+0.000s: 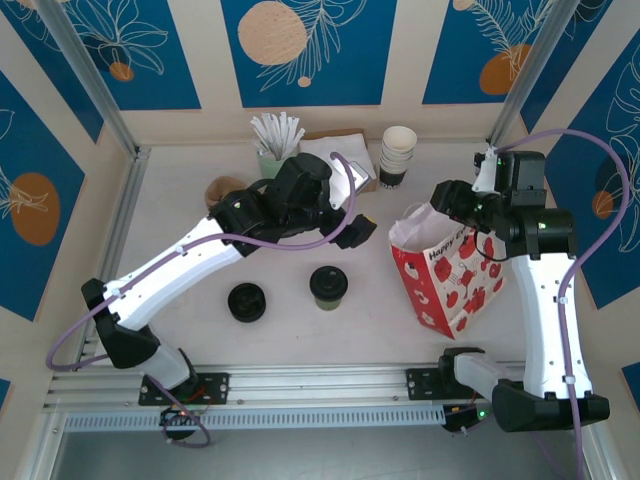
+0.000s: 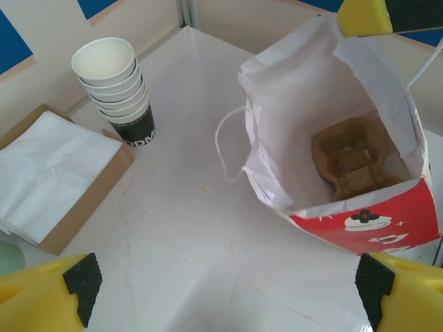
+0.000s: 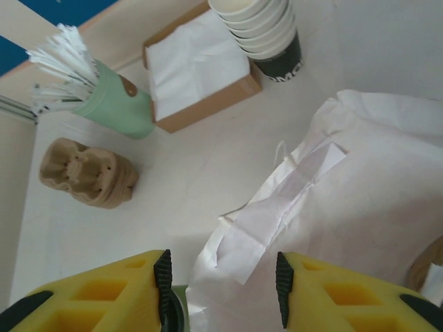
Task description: Pack the takeout coffee
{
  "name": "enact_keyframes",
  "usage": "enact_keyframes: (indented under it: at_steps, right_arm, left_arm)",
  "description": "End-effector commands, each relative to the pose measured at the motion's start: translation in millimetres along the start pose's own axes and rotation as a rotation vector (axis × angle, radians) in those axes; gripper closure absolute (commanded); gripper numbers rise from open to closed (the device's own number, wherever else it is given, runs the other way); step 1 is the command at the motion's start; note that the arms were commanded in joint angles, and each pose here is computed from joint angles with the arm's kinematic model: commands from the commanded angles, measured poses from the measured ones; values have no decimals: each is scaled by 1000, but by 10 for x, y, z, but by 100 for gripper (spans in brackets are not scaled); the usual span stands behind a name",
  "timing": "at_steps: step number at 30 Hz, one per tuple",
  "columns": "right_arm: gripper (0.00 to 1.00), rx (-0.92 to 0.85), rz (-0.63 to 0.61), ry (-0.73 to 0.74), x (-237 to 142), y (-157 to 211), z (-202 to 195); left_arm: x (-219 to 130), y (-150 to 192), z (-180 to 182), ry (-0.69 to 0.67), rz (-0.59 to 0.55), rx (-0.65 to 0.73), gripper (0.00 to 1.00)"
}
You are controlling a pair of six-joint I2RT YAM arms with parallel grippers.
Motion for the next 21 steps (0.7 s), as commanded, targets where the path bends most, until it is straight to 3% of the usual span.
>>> enact_keyframes:
  at_steps: [1,10,21]
  right_arm:
    - [54,15,-68,-105,-27,-220,153]
    - [57,115,-76,-234,157,-436,286]
    - [57,107,-113,-286,264,-663,412]
  left_arm:
    - [-63,-97,67,-20,-42,-17,4]
    - [-79,-85,139,-42,-42,-21,3]
    - [-127,-101,183,-59,-51,-24,3]
Point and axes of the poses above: each hand's point on the last joint's axis, 136 mm out from that joint toward the fingers, its own x axis out along the fingers, its own z axis along the line the jaws close on, y = z × x, the point moved 4 cm from there along -x, back along the fingers, and after that the axes turned 15 degrees about -x, right-handed, at the moved point
